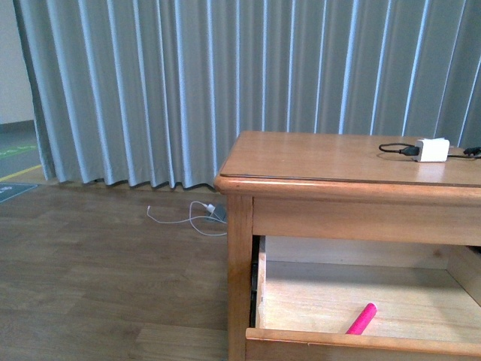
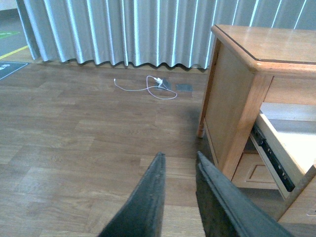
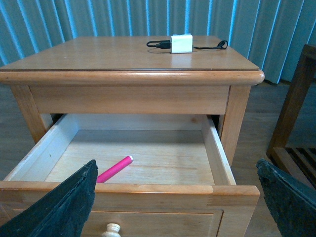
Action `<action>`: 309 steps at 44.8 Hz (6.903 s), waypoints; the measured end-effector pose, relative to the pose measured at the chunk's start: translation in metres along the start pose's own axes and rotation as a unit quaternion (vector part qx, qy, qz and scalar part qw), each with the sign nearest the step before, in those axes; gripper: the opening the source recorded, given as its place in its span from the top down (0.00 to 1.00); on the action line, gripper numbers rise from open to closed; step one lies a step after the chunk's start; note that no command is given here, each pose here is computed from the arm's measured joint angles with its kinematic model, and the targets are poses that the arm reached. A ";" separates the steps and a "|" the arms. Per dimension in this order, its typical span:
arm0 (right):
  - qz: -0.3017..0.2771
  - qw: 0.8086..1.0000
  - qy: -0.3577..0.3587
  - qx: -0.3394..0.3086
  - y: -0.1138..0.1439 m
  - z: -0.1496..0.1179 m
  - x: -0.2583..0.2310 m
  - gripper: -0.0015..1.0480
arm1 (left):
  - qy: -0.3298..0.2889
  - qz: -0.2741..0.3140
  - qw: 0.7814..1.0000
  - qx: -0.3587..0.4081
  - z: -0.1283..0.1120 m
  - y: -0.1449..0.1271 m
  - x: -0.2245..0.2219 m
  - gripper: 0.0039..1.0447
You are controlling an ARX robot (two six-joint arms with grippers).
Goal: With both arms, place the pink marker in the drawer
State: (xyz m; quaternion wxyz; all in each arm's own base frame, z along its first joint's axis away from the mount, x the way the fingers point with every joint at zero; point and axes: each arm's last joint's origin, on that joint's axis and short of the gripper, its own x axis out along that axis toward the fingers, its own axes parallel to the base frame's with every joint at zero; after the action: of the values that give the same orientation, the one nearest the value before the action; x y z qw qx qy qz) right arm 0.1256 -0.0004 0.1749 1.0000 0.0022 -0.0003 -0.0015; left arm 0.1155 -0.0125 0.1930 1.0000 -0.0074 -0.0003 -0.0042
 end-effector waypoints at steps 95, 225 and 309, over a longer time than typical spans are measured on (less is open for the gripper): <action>0.010 0.932 0.363 0.014 0.018 -0.061 0.149 0.08 | -0.009 0.003 1.000 0.005 -0.022 0.012 -0.019 0.06; 0.053 0.985 0.154 0.053 -0.005 0.010 0.035 0.08 | -0.009 0.003 1.000 0.005 -0.022 0.012 -0.019 0.06; 0.000 1.000 -0.001 -0.001 0.000 -0.010 -0.028 0.99 | -0.009 0.003 1.000 0.005 -0.022 0.012 -0.019 0.06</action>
State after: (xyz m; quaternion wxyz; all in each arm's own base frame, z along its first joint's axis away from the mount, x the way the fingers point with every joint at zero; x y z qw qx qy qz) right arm 0.0976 -0.0003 0.1653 1.0000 0.0014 -0.0016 -0.0013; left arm 0.0965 -0.0002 0.1712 1.0000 -0.0022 -0.0096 -0.0012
